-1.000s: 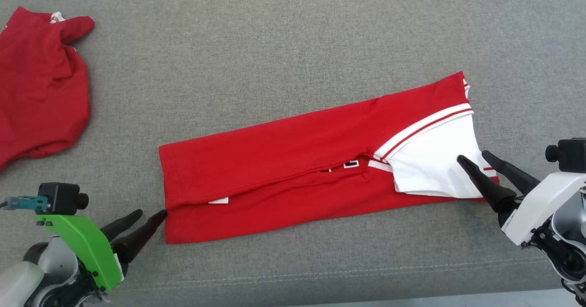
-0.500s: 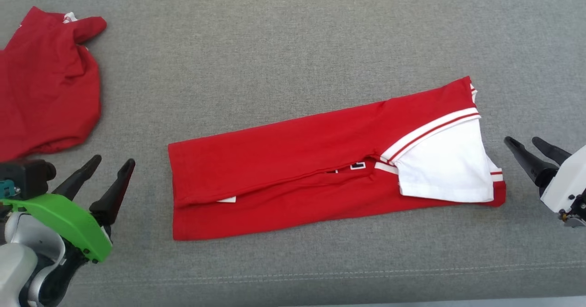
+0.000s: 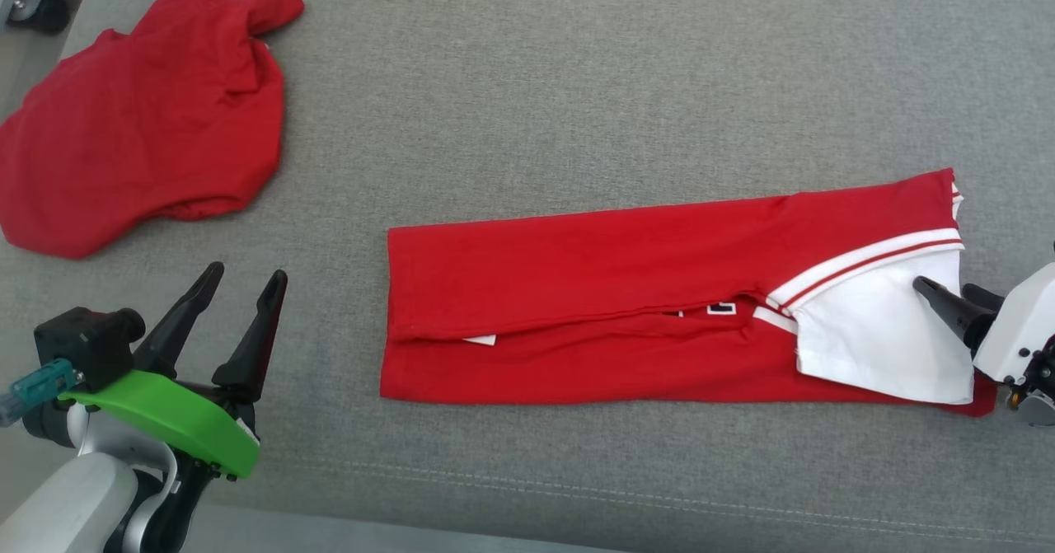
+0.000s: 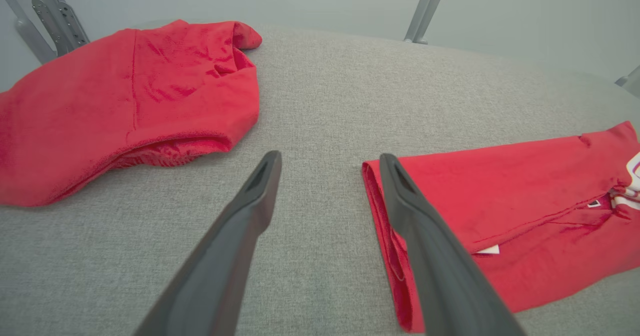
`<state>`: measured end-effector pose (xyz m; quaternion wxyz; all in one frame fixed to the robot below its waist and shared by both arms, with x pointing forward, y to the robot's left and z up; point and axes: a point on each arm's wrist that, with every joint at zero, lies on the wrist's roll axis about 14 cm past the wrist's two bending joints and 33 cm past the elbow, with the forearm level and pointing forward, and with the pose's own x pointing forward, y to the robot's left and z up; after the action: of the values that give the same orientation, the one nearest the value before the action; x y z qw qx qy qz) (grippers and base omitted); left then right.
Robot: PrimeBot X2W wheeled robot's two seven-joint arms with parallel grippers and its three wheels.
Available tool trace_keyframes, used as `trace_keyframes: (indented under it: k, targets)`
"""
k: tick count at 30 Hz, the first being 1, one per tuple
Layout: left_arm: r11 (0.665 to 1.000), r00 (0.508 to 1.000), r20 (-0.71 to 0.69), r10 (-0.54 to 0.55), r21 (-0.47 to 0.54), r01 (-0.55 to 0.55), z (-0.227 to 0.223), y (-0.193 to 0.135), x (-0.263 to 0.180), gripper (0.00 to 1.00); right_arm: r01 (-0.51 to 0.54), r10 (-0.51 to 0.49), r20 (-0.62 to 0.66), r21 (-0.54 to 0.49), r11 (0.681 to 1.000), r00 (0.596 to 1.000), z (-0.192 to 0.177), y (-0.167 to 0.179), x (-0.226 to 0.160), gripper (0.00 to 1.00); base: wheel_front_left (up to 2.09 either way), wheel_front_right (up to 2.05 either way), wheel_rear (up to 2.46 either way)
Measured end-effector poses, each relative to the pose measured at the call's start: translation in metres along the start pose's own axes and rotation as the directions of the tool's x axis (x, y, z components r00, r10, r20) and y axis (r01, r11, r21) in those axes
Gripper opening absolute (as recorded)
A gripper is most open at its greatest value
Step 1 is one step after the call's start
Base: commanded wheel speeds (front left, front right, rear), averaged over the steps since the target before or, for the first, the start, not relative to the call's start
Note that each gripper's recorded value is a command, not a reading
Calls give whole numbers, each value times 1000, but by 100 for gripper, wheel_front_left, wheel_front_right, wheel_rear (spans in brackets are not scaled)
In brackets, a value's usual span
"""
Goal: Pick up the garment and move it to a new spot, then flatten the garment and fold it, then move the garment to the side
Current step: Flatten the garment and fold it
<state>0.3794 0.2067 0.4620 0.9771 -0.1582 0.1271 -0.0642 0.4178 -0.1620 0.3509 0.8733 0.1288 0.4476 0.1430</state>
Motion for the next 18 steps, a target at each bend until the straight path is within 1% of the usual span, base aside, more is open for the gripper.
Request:
trace_keyframes:
  k: [4,5,6,7,8,9,14,18]
  targets:
    - [999,999,33,35,6,-35,7,7,-10,100,-35,35,-29,15,999,999,-1,15,11,100,0,0,0]
    - [999,998,40,38,4,-38,9,7,-12,100,-35,36,-36,17,999,999,-1,16,13,94,0,0,0]
    - [999,998,48,39,-2,-39,10,6,-14,100,-37,38,-42,21,999,998,-1,17,14,44,0,0,0]
    - [999,997,58,43,-7,-42,11,6,-16,100,-39,40,-44,23,999,998,0,18,15,10,0,0,0]
    - [999,997,61,48,-13,-47,11,6,-18,100,-44,45,-46,28,999,998,0,20,16,10,0,0,0]
    - [998,997,61,54,-17,-53,10,6,-21,100,-51,53,-47,38,998,998,1,23,17,0,0,0,0]
    - [995,993,62,96,-32,-94,6,15,-37,100,-103,105,-35,61,993,994,4,42,20,0,0,0,0]
    - [993,992,61,110,-42,-108,3,17,-39,100,-96,97,-7,83,992,995,12,37,16,0,0,0,0]
